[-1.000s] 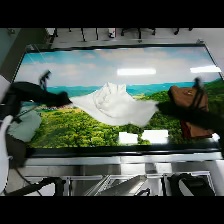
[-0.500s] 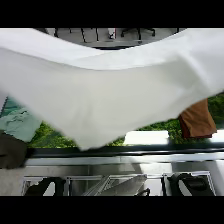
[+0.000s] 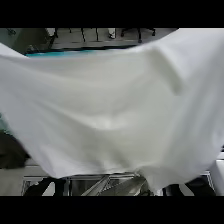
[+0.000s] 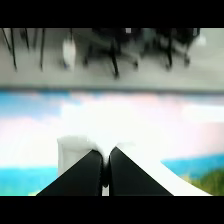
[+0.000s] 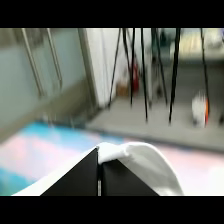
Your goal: Fold the shirts.
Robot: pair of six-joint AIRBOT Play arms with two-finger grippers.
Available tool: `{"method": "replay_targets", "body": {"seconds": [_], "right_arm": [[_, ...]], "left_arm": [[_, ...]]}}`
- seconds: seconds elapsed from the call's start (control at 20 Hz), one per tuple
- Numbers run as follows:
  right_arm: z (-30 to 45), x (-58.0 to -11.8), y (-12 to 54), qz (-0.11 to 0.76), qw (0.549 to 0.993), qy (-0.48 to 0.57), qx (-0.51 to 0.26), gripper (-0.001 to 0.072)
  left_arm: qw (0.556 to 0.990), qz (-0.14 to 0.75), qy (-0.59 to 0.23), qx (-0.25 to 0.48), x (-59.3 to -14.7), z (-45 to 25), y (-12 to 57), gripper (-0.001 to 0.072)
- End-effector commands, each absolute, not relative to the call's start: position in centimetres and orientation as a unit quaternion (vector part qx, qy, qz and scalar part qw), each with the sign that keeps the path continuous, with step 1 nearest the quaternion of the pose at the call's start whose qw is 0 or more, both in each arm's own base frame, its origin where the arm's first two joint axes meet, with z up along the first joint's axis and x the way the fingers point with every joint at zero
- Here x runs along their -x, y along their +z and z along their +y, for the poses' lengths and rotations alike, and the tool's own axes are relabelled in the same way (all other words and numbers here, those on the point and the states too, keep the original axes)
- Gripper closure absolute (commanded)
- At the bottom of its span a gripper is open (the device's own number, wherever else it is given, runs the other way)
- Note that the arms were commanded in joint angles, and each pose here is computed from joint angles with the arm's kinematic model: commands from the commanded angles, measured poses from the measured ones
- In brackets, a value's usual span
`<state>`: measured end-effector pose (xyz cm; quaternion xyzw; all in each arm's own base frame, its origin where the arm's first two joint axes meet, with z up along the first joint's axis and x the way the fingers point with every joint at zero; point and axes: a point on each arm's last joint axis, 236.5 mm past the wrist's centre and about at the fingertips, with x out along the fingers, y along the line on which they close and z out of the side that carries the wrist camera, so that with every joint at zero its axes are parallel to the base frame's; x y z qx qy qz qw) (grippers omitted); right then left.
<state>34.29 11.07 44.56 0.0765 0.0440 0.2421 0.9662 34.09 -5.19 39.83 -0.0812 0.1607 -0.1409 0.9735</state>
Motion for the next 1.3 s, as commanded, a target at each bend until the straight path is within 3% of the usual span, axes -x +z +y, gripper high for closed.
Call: {"method": "replay_targets", "body": {"seconds": [0.0, 0.25, 0.5, 0.55, 0.6, 0.65, 0.9, 1.05, 1.25], "right_arm": [[11.7, -43.0, 29.9, 0.230, 0.936, 0.240, -0.117, 0.0692], [11.0, -52.2, 12.8, 0.356, 0.896, 0.189, -0.186, 0.0692], [12.1, -54.1, 1.5, 0.445, 0.845, 0.170, -0.244, 0.0680], [12.2, -53.9, 0.2, 0.460, 0.836, 0.169, -0.247, 0.0675], [12.4, -53.5, -0.6, 0.473, 0.827, 0.169, -0.252, 0.0541], [12.1, -53.1, -0.8, 0.483, 0.820, 0.167, -0.257, 0.0370], [4.4, -47.1, 3.2, 0.540, 0.783, 0.164, -0.260, 0.0346], [0.5, -39.5, 2.6, 0.593, 0.742, 0.133, -0.283, 0.0346], [-2.3, -30.5, -1.0, 0.609, 0.720, 0.062, -0.327, 0.0345]], "left_arm": [[0.935, 0.307, -0.160, 0.079, -42.3, -7.2, 25.5, 0.0689], [0.890, 0.439, -0.099, 0.077, -50.9, -4.8, 6.7, 0.0689], [0.874, 0.471, -0.071, 0.094, -54.4, -3.7, -3.3, 0.0676], [0.873, 0.473, -0.068, 0.095, -54.7, -3.6, -4.1, 0.0478], [0.872, 0.476, -0.066, 0.095, -54.7, -3.4, -4.7, 0.0149], [0.871, 0.478, -0.061, 0.098, -54.6, -2.7, -4.7, -0.0003], [0.840, 0.524, -0.040, 0.132, -51.4, 4.6, 1.8, -0.0003], [0.766, 0.615, -0.024, 0.184, -44.1, 8.9, 0.8, -0.0003], [0.681, 0.671, -0.092, 0.278, -35.3, 5.7, -5.1, -0.0003]]}}
